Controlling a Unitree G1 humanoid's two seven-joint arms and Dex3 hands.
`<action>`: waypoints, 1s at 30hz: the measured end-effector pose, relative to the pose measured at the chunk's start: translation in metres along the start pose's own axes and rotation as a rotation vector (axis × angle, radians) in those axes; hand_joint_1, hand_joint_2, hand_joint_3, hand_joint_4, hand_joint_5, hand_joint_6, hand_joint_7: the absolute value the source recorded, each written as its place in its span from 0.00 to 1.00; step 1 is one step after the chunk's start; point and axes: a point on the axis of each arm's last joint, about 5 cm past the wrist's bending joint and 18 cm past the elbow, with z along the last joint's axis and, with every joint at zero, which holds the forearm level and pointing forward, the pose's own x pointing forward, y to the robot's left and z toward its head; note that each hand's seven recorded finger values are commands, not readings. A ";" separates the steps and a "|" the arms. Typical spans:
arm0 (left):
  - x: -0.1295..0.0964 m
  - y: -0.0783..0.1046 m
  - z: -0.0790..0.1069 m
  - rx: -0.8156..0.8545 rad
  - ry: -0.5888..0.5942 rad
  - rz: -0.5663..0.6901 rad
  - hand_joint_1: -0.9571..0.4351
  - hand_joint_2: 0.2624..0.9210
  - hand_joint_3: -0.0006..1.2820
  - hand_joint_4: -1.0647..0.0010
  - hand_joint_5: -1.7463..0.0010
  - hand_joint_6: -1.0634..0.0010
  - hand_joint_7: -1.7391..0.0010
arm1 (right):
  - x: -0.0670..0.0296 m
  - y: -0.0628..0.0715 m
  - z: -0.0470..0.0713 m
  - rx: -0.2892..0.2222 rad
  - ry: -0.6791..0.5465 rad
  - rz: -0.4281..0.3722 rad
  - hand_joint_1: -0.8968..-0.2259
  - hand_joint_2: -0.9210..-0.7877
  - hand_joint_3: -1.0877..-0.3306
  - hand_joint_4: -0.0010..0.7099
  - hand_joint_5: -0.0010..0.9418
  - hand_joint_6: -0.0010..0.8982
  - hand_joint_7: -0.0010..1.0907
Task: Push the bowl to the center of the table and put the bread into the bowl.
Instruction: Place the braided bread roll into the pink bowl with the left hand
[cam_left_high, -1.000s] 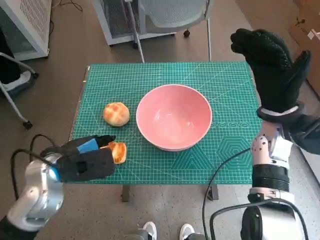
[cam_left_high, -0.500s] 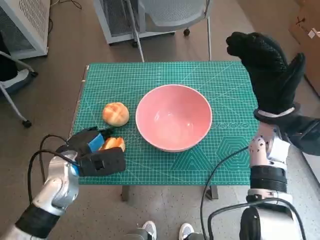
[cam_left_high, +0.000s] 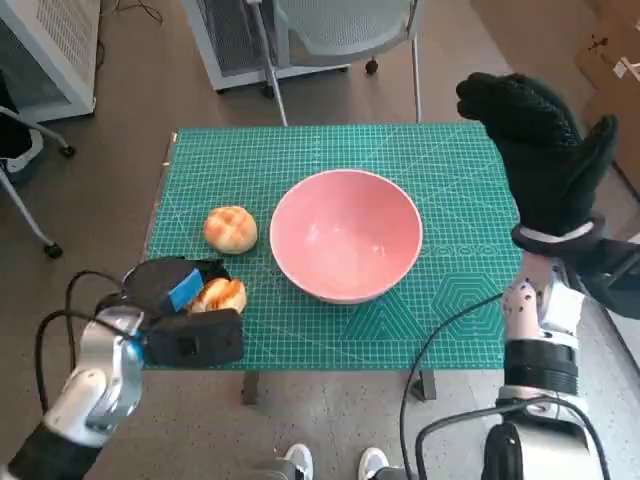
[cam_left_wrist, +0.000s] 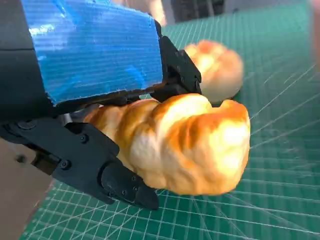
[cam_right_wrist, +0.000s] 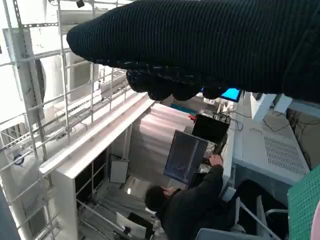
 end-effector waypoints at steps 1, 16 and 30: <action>-0.004 0.004 0.002 -0.011 -0.016 0.012 0.69 0.98 0.02 0.28 0.37 0.33 0.40 | 0.0000 0.000 0.000 0.000 0.000 0.000 0.36 0.00 0.62 0.44 0.00 0.48 0.01; -0.045 0.071 0.046 -0.046 -0.414 0.351 0.69 0.89 0.00 0.09 0.51 0.21 0.46 | 0.0001 0.000 0.000 -0.001 0.005 -0.001 0.37 0.00 0.62 0.44 0.00 0.48 0.01; 0.016 0.087 0.107 -0.030 -0.602 0.361 0.69 0.95 0.02 0.22 0.38 0.29 0.46 | 0.0009 0.003 0.000 -0.022 -0.001 0.002 0.37 0.00 0.61 0.44 0.00 0.47 0.00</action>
